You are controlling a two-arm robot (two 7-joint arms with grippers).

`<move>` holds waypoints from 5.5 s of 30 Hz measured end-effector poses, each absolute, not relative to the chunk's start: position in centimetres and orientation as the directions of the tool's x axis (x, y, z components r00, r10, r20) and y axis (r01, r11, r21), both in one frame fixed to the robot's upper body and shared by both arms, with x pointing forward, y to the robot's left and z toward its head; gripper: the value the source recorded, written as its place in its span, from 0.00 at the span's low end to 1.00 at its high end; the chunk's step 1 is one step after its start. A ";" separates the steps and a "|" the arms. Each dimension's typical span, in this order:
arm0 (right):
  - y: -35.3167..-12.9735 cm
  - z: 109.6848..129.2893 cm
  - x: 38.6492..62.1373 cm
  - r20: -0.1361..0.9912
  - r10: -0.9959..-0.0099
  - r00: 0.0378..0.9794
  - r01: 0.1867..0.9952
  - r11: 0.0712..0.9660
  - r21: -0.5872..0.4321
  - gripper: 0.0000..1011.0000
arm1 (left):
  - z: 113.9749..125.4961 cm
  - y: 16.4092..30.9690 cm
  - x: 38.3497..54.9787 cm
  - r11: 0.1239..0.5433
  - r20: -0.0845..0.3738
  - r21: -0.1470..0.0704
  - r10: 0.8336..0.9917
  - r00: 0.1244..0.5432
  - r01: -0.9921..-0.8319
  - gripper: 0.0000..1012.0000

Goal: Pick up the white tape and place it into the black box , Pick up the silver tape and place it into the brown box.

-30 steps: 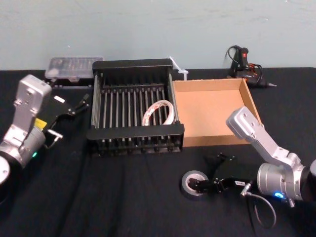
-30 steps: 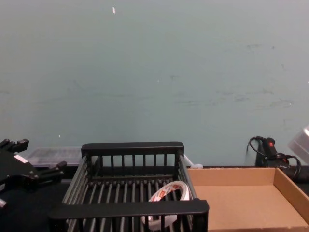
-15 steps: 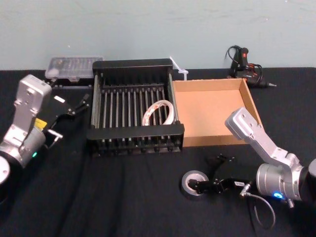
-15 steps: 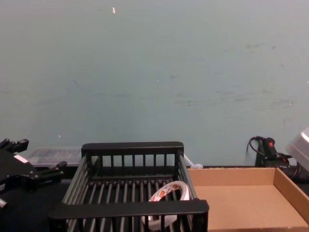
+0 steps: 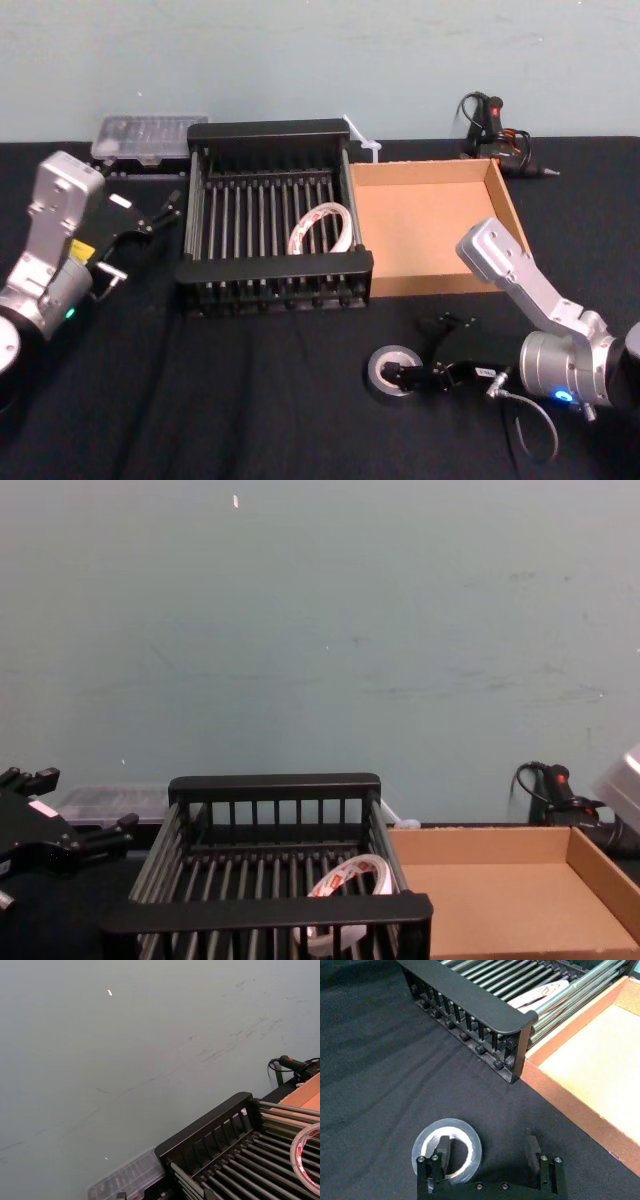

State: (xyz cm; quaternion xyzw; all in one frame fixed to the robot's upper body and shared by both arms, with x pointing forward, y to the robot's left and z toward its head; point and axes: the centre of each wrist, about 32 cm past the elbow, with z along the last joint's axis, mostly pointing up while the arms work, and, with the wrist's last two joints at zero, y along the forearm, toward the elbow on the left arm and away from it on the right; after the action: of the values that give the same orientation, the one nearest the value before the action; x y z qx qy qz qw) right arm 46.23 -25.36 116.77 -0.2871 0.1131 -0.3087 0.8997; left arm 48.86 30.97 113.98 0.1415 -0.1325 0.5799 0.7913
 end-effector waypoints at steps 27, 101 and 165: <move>-25.4 116.8 46.2 -0.025 -0.620 0.784 0.491 0.646 -0.585 0.20 | 114.0 31.0 48.9 0.287 0.374 0.070 0.880 0.292 -0.955 0.99; -26.4 120.0 52.2 0.082 -0.876 0.476 0.799 0.392 -0.456 0.18 | 114.0 31.0 48.9 0.287 0.374 0.070 0.880 0.292 -0.955 0.99; -27.1 115.1 47.0 0.334 -0.900 0.280 0.960 0.257 -0.111 0.99 | 114.0 31.0 48.9 0.287 0.374 0.070 0.880 0.292 -0.955 0.99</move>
State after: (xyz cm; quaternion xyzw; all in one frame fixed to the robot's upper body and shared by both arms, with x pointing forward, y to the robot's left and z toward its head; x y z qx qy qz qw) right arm 47.02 -27.11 115.10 -0.1473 -0.1016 -0.5914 0.7863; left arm 48.86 30.97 113.98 0.1415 -0.1325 0.5799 0.7913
